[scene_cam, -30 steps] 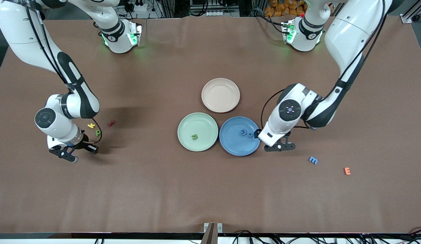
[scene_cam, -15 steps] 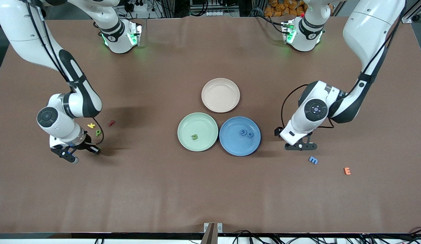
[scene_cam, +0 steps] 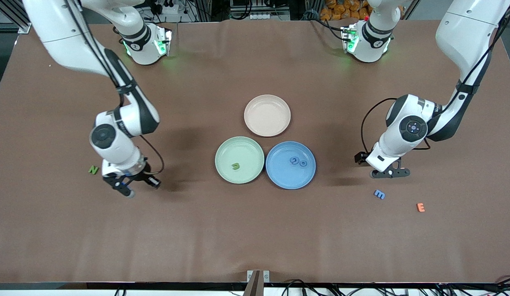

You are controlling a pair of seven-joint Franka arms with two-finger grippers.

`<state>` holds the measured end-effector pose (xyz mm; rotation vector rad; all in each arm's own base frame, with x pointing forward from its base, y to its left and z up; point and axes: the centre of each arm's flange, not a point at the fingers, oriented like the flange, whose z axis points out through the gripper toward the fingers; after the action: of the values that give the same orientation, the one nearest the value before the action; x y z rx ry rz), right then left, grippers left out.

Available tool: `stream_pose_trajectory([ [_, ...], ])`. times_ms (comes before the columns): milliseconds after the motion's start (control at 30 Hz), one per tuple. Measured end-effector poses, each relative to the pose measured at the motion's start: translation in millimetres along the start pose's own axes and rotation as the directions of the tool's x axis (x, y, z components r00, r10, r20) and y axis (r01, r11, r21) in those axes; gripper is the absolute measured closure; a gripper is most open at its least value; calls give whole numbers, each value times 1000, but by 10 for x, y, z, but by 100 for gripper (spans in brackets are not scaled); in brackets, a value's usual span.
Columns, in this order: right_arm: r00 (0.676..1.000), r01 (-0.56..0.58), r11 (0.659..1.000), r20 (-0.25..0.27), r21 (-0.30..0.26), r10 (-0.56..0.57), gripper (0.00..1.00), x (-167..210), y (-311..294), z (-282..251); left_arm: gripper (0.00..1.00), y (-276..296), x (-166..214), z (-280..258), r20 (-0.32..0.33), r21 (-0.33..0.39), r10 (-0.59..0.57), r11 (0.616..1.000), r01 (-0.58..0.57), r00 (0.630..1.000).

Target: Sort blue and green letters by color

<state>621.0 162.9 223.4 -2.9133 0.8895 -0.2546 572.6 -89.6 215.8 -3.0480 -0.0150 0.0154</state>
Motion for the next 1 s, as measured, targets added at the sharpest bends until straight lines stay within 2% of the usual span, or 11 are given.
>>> stream_pose_trajectory([
  [234,999,-50,998,18,32,50,72,-478,-488,-34,0,-304,-41,114,9,24,5,1000,-5,1000],
  [500,992,-123,990,29,69,121,72,-879,-930,-117,0,-263,-165,237,39,20,25,999,-26,999],
  [667,986,-162,982,43,93,158,72,-1137,-1222,-172,0,-211,-245,304,35,4,36,999,-36,999],
  [1001,979,-195,977,83,90,188,72,-1579,-1573,-214,0,-194,-403,437,22,-29,49,998,-48,999],
])
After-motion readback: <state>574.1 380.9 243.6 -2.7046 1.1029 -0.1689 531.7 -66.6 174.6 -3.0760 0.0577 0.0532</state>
